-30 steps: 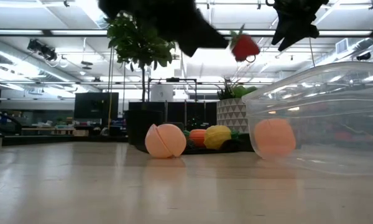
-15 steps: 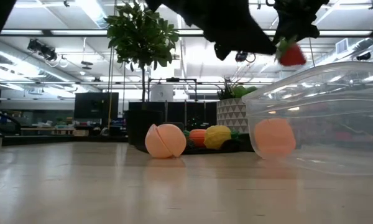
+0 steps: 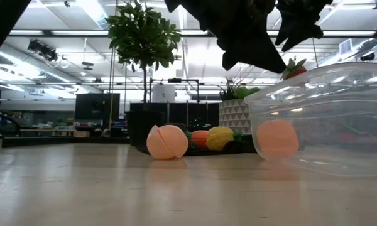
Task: Pick and placing Produce into tupperware
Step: Put the strawberry into the transparent bin
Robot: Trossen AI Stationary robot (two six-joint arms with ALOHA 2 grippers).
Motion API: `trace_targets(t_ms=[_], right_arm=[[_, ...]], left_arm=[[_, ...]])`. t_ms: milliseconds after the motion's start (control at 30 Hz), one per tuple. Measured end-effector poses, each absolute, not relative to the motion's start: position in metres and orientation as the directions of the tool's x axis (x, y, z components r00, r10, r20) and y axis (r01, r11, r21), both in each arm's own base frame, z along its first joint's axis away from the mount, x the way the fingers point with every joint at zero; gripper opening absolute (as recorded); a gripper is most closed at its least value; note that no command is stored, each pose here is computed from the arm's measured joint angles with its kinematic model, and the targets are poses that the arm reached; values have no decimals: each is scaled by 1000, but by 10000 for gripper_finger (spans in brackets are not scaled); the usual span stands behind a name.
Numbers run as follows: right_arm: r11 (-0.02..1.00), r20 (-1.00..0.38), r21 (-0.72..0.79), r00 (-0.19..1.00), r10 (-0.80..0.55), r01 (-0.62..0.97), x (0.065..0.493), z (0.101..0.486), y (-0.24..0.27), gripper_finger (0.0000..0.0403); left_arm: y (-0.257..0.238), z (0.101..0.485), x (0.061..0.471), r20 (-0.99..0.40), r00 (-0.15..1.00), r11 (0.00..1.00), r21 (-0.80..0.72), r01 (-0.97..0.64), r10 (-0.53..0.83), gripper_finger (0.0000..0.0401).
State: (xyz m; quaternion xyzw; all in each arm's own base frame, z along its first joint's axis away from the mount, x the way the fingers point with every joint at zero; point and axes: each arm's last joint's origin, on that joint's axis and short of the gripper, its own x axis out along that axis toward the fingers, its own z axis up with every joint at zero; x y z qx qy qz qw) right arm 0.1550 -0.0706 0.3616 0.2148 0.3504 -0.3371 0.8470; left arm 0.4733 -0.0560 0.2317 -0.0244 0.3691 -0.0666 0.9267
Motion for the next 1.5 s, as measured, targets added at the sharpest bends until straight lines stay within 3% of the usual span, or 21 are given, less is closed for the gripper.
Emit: trace_targets(t_ms=[1500], right_arm=[[684,-739,123,527,-420,719,155,361,-71,195]], left_arm=[[-51,219,479,-684,720,993,-87,78,-117,24]])
